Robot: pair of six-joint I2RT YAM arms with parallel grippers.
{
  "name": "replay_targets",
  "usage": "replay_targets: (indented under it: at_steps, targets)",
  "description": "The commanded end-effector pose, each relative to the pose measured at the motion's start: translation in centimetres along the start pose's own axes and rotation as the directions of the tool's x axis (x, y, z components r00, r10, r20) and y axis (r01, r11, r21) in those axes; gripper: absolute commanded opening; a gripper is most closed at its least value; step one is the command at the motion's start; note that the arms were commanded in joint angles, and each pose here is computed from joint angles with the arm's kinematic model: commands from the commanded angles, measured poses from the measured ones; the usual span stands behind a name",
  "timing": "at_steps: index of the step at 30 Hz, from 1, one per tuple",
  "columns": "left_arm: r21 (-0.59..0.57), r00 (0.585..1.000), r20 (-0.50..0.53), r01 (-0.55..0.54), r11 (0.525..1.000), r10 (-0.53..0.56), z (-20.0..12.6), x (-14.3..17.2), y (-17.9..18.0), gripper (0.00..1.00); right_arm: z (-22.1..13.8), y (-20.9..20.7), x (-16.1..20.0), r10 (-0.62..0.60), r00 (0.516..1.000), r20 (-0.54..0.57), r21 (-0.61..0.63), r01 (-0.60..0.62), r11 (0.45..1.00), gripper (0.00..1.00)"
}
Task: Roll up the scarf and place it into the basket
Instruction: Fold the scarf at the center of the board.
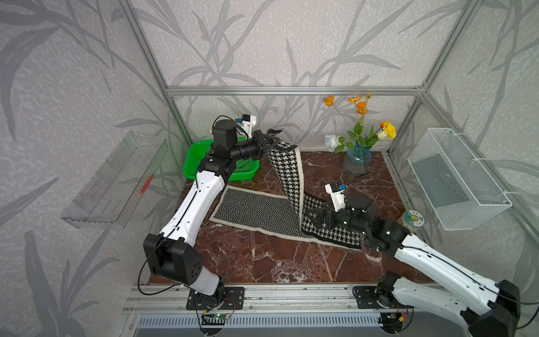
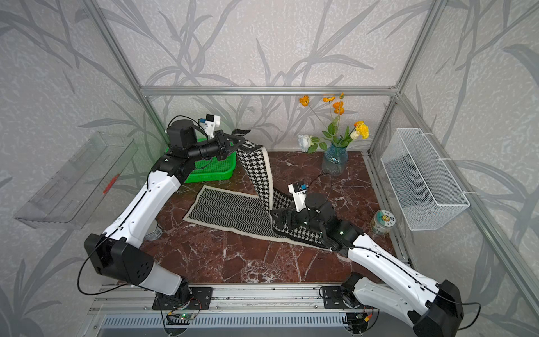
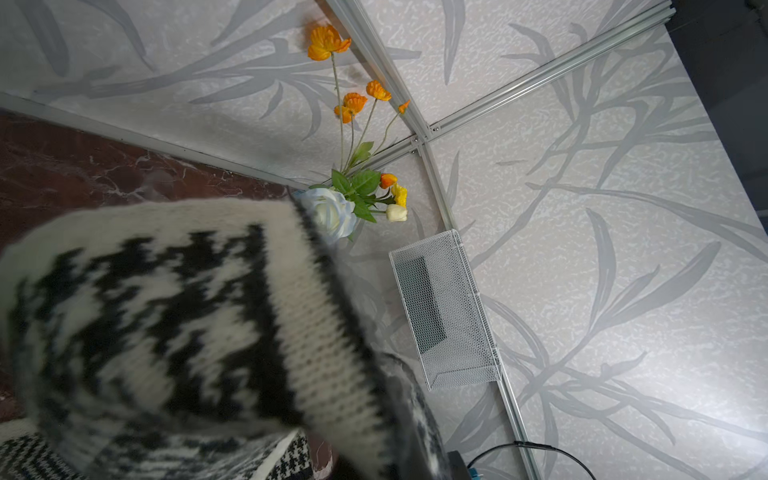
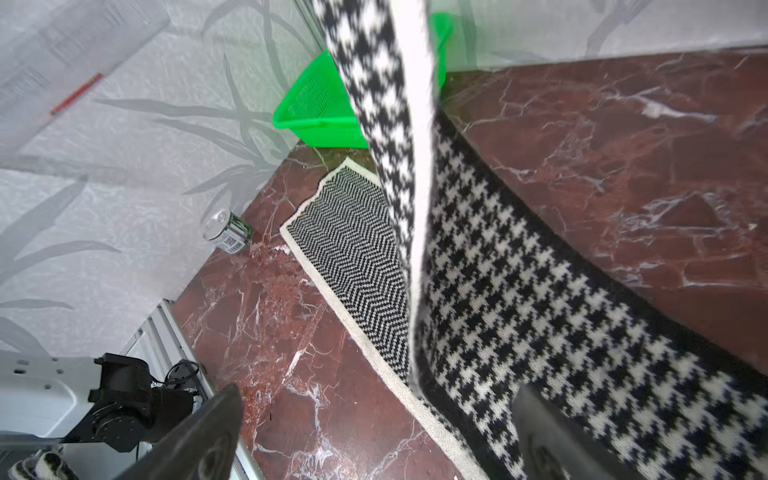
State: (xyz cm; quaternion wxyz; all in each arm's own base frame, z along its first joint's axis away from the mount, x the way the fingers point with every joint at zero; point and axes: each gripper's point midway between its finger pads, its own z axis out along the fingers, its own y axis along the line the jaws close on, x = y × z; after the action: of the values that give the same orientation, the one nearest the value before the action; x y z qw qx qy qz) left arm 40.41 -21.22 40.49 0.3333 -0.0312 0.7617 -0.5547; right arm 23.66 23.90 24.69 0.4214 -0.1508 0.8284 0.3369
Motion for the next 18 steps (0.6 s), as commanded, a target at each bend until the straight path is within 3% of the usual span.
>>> replay_targets:
  at_steps: [1,6,14,18]
  targets:
    - [-0.016,0.998,-0.002,-0.065,0.998,0.065,-2.4,0.7,-0.1,0.00,-1.8,-2.1,0.0,-0.037,0.999,-0.002,0.136,0.037,0.990,0.99]
    - [-0.153,1.000,-0.009,0.003,0.988,-0.004,-4.9,1.6,5.2,0.00,-2.3,-6.5,1.0,0.018,0.998,-0.054,0.284,-0.002,0.959,0.99]
    - [-0.203,0.993,0.022,0.121,0.972,-0.119,-8.7,2.8,9.2,0.00,-3.1,-12.9,2.3,0.066,0.995,-0.077,0.441,-0.025,0.897,0.99]
    - [-0.246,0.982,0.019,0.187,0.951,-0.188,-10.2,4.1,11.6,0.00,-4.0,-16.2,4.2,0.161,0.982,-0.100,0.522,-0.086,0.849,0.99]
